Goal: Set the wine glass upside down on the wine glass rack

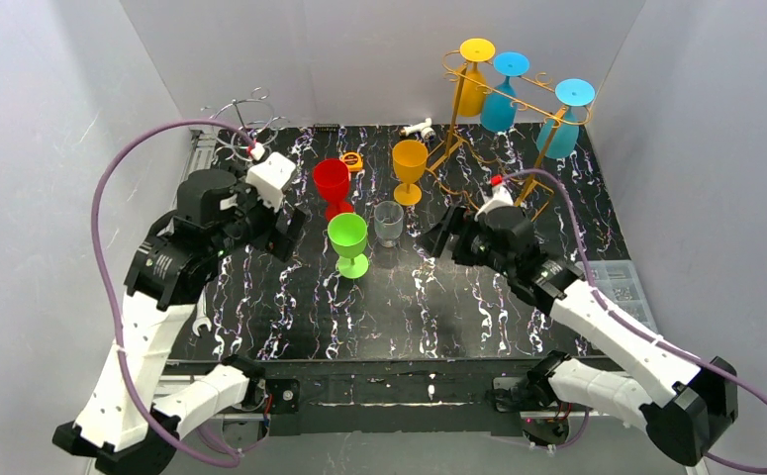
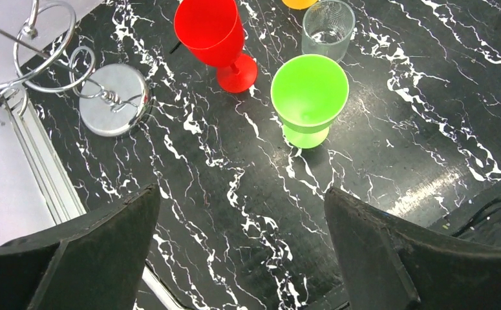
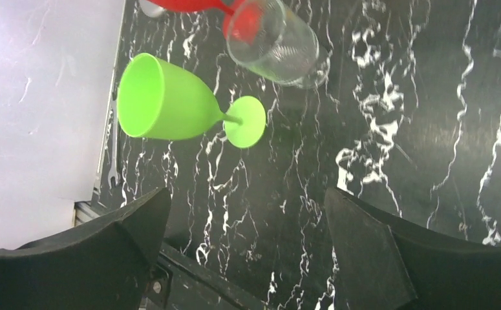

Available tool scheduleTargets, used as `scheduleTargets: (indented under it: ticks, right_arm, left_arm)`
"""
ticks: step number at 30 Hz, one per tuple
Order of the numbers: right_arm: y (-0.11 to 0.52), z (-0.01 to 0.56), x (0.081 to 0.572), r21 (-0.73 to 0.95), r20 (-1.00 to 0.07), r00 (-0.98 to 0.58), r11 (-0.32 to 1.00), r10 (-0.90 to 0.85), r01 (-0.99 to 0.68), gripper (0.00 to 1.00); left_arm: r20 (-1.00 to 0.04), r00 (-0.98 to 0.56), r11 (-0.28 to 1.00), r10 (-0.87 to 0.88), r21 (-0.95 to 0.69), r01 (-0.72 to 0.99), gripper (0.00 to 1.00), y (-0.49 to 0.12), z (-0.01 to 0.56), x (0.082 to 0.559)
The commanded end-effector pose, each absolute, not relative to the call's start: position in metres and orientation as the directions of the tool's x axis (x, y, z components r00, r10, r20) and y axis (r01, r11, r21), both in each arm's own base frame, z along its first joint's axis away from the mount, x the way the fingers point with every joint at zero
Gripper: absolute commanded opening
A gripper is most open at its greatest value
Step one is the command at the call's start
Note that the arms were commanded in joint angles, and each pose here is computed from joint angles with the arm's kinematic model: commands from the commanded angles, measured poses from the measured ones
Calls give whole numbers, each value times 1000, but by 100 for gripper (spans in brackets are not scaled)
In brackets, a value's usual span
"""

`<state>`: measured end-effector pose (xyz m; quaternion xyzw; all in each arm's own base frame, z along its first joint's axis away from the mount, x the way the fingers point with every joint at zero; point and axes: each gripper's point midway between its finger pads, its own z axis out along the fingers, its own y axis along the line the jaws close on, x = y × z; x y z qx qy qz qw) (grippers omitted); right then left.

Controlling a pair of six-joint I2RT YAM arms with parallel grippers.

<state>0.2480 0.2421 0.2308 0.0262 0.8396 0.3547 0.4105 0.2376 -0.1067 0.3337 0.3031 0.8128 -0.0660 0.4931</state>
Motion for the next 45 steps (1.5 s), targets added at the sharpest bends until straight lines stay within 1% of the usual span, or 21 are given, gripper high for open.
scheduleTargets:
  ticks: [1, 2, 3, 5, 8, 11, 17, 22, 27, 29, 33, 34, 35, 37, 38, 42, 45]
  right_arm:
    - [255, 277, 252, 691, -685, -591, 638, 426, -341, 98]
    - [255, 248, 255, 615, -692, -643, 735, 329, -285, 98]
    - [256, 232, 251, 542, -706, -662, 793, 251, -278, 98]
    - [263, 214, 246, 454, -736, -657, 840, 166, -297, 98]
    - [271, 207, 246, 431, -740, -658, 848, 137, -308, 98]
    - [280, 213, 253, 442, -754, -640, 836, 149, -325, 98]
    - [316, 244, 285, 415, -783, -611, 832, 120, -368, 90]
    - [353, 243, 302, 408, -772, -633, 808, 57, -425, 83]
    - [377, 215, 310, 363, -735, -676, 810, -54, -460, 71]
    - [389, 200, 310, 331, -724, -681, 809, -113, -487, 61]
    - [401, 183, 302, 310, -697, -695, 800, -176, -514, 59]
    - [404, 179, 299, 303, -692, -695, 797, -192, -522, 47]
    - [404, 178, 300, 295, -693, -694, 801, -196, -521, 31]
    - [402, 196, 301, 287, -719, -671, 801, -183, -526, 5]
    - [397, 224, 297, 305, -749, -645, 787, -150, -537, 1]
    - [383, 270, 286, 330, -799, -594, 761, -89, -558, 1]
    - [361, 303, 280, 326, -843, -538, 767, -30, -553, 1]
  left_arm:
    - [-816, -399, 832, 417, 166, 530, 98, -93, 323, 220]
    - [-811, -405, 830, 423, 168, 531, 98, -93, 321, 219]
    - [-806, -408, 826, 430, 168, 538, 98, -93, 320, 217]
    - [-795, -418, 821, 440, 167, 546, 98, -93, 313, 217]
    - [-771, -450, 821, 451, 161, 548, 98, -93, 301, 219]
    - [-759, -462, 815, 458, 152, 559, 98, -97, 297, 223]
    - [-728, -499, 816, 470, 143, 561, 98, -99, 294, 230]
    - [-700, -536, 827, 472, 142, 543, 98, -95, 286, 230]
    - [-706, -542, 849, 456, 163, 503, 98, -87, 297, 229]
    - [-704, -547, 854, 452, 166, 492, 98, -83, 301, 225]
    - [-712, -533, 854, 457, 185, 485, 98, -77, 307, 219]
    - [-717, -527, 855, 456, 187, 484, 98, -77, 309, 219]
    - [-717, -529, 855, 454, 183, 485, 98, -77, 309, 218]
    - [-721, -532, 858, 444, 170, 485, 98, -78, 311, 214]
    - [-734, -532, 866, 422, 154, 475, 98, -78, 315, 211]
    - [-766, -505, 871, 398, 142, 470, 98, -79, 329, 209]
    - [-786, -495, 878, 370, 123, 462, 98, -81, 342, 207]
